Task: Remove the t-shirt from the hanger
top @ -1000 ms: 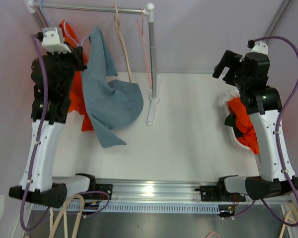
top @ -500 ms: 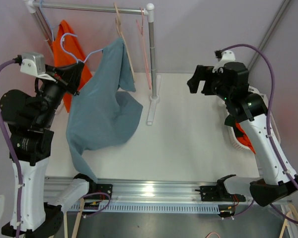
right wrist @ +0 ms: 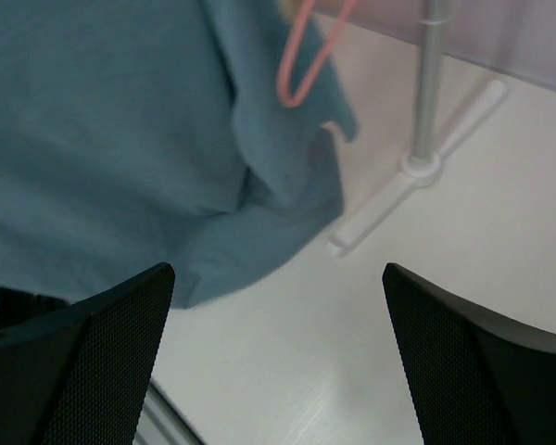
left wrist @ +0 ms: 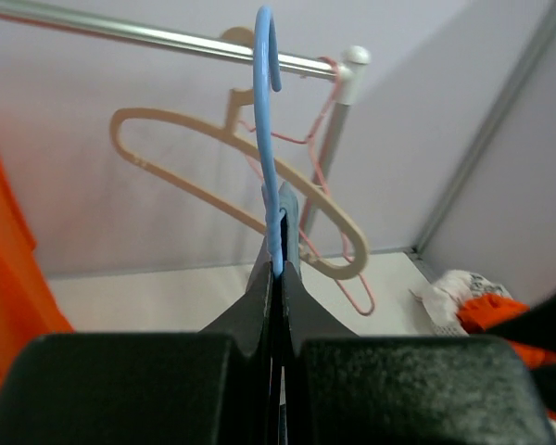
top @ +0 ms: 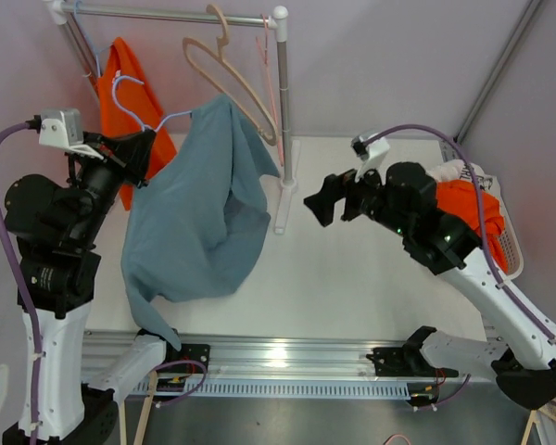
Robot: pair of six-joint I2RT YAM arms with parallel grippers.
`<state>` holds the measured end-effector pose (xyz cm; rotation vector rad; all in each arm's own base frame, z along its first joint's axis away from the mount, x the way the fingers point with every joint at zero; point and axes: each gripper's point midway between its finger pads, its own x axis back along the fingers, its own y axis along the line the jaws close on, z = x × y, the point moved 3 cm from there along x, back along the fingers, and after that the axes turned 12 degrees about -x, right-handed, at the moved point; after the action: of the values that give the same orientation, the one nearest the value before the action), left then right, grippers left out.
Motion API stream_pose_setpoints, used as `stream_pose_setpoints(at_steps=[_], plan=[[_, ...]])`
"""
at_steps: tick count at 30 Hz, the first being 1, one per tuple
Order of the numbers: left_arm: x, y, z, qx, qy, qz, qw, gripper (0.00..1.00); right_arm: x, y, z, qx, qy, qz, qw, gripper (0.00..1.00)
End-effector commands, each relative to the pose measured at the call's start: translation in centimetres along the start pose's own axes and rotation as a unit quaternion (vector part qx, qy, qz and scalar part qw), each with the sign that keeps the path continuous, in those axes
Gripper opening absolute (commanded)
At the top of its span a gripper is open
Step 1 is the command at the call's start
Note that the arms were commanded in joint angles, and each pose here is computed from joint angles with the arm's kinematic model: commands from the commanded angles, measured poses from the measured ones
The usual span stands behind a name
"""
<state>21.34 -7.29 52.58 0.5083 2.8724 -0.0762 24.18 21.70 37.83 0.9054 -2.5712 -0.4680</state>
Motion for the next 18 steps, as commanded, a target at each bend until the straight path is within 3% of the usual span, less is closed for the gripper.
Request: stream_pose_setpoints(at_steps=[1, 9, 18], plan=[[-0.3, 2.9, -0.6, 0.036, -0.012, -0.108, 0.993, 0.01, -0.3, 3.0, 0.4, 0.018, -0.031, -0.033, 0.999, 0.99], [-1.5, 5.3, 1.5, 0.062, -0.003, -0.220, 0.974, 0.01, -1.0, 11.9, 5.4, 0.018, -0.024, -0.121, 0.992, 0.99], [-4.3, 6.8, 3.0, 0.015, 0.037, -0.352, 0.935, 0.01, -4.0, 18.4, 9.1, 0.018, -0.040, -0.175, 0.984, 1.00]])
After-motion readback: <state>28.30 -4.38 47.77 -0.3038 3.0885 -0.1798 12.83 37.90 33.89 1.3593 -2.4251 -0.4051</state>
